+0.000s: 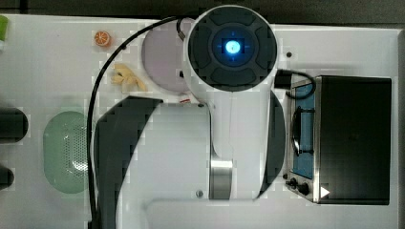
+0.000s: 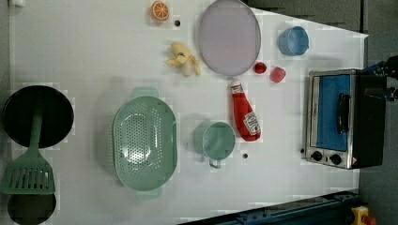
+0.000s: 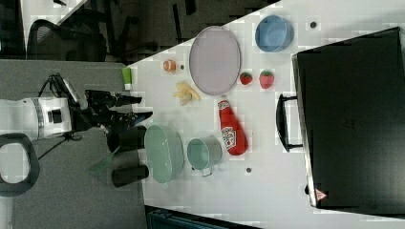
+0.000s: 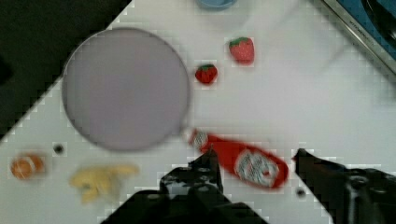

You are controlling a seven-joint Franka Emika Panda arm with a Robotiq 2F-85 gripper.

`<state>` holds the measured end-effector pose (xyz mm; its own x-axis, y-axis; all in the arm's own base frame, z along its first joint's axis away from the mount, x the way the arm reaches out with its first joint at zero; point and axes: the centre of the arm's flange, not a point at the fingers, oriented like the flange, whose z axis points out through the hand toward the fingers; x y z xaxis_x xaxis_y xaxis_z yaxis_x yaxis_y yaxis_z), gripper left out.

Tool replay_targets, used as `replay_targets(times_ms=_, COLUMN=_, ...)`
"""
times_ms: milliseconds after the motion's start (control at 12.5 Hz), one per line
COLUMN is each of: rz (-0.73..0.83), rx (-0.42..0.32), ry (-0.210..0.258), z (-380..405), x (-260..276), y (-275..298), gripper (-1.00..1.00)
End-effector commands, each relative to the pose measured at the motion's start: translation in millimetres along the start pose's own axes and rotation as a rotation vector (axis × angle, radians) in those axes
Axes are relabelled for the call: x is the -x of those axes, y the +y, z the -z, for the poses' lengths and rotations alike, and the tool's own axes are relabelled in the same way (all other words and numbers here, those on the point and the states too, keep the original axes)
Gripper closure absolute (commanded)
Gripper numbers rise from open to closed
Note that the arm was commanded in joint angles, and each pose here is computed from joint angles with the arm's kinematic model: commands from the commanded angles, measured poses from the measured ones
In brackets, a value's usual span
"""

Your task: Pick Ketchup from the table and place it in strainer.

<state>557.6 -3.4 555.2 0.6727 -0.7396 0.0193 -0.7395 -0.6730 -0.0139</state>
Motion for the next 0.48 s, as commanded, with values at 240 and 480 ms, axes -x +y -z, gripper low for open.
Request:
replay_targets(times_ms=240, rz=-0.013, rx=0.050, ry=-0.069, z=43.5, x=48.1, y=67.8, gripper=-1.00)
replay_targets(times_ms=480, rz=-0.002, rx=0.095, ry=-0.115, z=5.9, x=44.8, y=57.4, gripper=-1.00)
